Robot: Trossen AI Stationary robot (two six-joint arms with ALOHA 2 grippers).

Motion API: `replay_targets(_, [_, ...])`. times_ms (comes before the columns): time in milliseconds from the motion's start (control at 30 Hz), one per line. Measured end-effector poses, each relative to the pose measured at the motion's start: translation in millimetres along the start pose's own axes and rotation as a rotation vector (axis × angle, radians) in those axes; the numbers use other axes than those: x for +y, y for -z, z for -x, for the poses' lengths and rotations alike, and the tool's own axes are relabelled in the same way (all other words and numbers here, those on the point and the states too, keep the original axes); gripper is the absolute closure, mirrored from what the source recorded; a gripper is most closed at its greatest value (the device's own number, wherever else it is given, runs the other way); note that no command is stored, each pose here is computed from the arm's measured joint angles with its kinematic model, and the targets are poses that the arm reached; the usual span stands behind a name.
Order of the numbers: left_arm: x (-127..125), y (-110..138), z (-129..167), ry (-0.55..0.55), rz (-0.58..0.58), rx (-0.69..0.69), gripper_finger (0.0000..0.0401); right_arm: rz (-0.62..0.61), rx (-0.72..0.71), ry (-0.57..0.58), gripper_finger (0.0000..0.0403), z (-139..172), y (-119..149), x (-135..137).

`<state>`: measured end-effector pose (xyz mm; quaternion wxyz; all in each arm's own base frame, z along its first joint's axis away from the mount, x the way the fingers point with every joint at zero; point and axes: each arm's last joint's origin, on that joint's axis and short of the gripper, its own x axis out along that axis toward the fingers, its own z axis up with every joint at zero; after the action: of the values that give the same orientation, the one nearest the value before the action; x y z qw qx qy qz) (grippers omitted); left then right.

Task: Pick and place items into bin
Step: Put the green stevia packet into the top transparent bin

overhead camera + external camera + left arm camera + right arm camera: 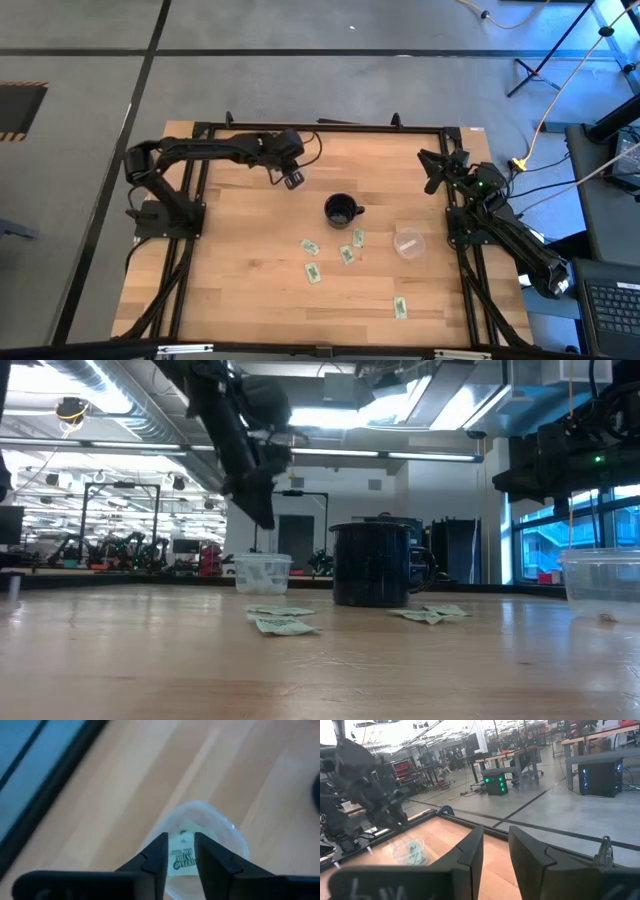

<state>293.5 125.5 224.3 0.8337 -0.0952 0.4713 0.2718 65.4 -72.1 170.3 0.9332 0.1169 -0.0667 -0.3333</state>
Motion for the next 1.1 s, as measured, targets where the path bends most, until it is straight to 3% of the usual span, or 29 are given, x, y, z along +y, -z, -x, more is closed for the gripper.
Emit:
replay_targets(133, [-1.4, -2.8, 23.4, 0.055, -0.02, -0.066, 0.0287, 0.0, 0.0, 0.0, 0.0308, 0.0, 0.0, 0.0])
replay_targets(267, [-21.2, -1.9, 48.6, 0.249, -0.149, -0.133, 0.0281, 0.003, 0.0, 0.0, 0.0308, 0.0, 0.0, 0.0])
replay_targets(400, [-59.0, 8.4, 65.4, 0.405, -0.377, -0.16, 0.0286, 0.023, 0.0, 0.0, 0.0308, 0.0, 0.0, 0.0])
replay_targets(533, [-102.3, 24.6, 70.7, 0.465, -0.632, -0.172, 0.0289, 0.023, 0.0, 0.0, 0.0308, 0.0, 0.0, 0.0])
replay_targets(600, [-120.9, 33.3, 68.7, 0.478, -0.707, -0.159, 0.0288, 0.023, 0.0, 0.0, 0.0308, 0.0, 0.0, 0.0])
replay_targets(833, [-161.6, 51.7, 44.1, 0.446, -0.73, -0.098, 0.0289, 0.019, 0.0, 0.0, 0.0308, 0.0, 0.0, 0.0])
replay_targets(1100, [-177.7, 71.1, -2.6, 0.433, -0.743, 0.074, 0.029, 0.015, 0.0, 0.0, 0.0308, 0.0, 0.0, 0.0])
